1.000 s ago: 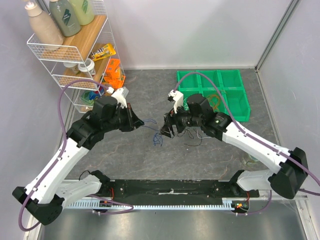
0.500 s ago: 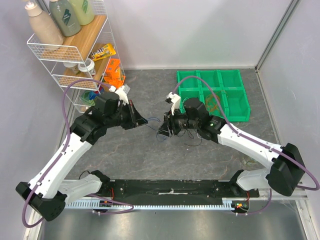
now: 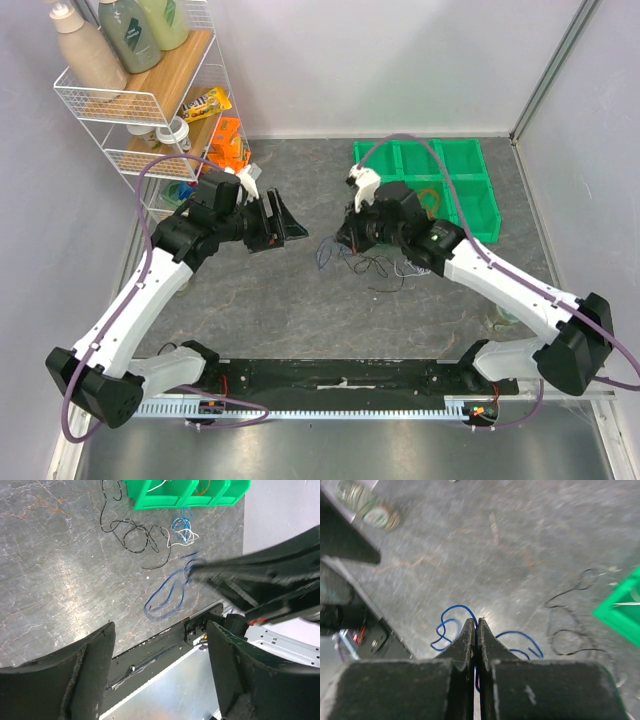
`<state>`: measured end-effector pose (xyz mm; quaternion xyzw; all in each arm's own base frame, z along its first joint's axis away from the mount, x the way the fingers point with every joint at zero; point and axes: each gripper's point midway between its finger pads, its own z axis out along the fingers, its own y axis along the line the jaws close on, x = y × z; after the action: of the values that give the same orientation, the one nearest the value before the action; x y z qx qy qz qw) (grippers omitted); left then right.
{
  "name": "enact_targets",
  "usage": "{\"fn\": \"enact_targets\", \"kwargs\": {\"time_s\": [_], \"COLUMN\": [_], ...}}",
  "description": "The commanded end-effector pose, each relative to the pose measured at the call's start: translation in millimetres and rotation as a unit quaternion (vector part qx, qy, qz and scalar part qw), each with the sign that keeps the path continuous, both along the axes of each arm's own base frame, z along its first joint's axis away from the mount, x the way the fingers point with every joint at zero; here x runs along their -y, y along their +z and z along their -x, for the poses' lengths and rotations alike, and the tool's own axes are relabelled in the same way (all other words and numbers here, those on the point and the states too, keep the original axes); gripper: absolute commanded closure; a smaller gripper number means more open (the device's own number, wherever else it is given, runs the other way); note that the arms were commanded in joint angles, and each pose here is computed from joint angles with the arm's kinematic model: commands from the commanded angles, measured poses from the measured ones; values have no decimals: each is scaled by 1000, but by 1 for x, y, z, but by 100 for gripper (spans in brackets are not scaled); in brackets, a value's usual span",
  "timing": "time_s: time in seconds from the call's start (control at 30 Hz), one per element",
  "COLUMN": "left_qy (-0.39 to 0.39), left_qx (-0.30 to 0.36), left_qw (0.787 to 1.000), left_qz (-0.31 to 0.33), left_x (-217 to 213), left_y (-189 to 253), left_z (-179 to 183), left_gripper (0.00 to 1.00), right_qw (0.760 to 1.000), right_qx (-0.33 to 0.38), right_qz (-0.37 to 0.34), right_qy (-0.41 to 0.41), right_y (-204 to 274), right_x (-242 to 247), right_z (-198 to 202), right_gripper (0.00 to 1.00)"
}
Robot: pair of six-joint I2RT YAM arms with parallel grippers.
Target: Untangle the cables
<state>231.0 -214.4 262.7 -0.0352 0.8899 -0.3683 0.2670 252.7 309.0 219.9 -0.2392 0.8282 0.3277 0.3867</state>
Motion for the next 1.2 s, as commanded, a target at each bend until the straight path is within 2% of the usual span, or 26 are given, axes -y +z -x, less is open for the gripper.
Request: {"fn": "enact_targets", "kwargs": {"time_s": [0.0,0.03,0.17,0.37,0.5,0.63,0.87,1.07,1.13,1.17], "left_qy": [-24,-26,-38,-46,-44,-39,-29,-40,-44,-47], "left_qx": [37,39,37,31,38,48,56,52,46,44], "left_qw": [999,998,998,998,998,998,997,997,997,997], "left_qz": [30,30,27,30,19,-6,-39,-44,-43,-41], "left_x": [7,6,7,6,-1,-12,-27,-26,-25,-23], "left_y": [29,30,27,24,26,30,32,33,31,30], "left_z": [-5,-6,-5,4,9,13,17,15,14,14], "left_gripper": [18,13,13,14,14,14,13,12,12,12], "right_qw": [993,991,970,921,892,870,873,895,907,912], "right_qx": [41,35,17,13,29,38,37,34,36,39], "right_qz": [12,13,23,95,141,180,191,167,158,152], "right_qy": [-112,-130,-241,-379,-427,-457,-448,-413,-390,-379], "right_y": [35,34,33,0,-17,-38,-74,-108,-108,-99], "right_x": [43,51,103,157,171,177,157,128,116,112], "right_z": [-54,-66,-132,-223,-273,-305,-339,-363,-369,-371], "right_gripper": [100,100,100,100,100,100,100,97,88,77]}}
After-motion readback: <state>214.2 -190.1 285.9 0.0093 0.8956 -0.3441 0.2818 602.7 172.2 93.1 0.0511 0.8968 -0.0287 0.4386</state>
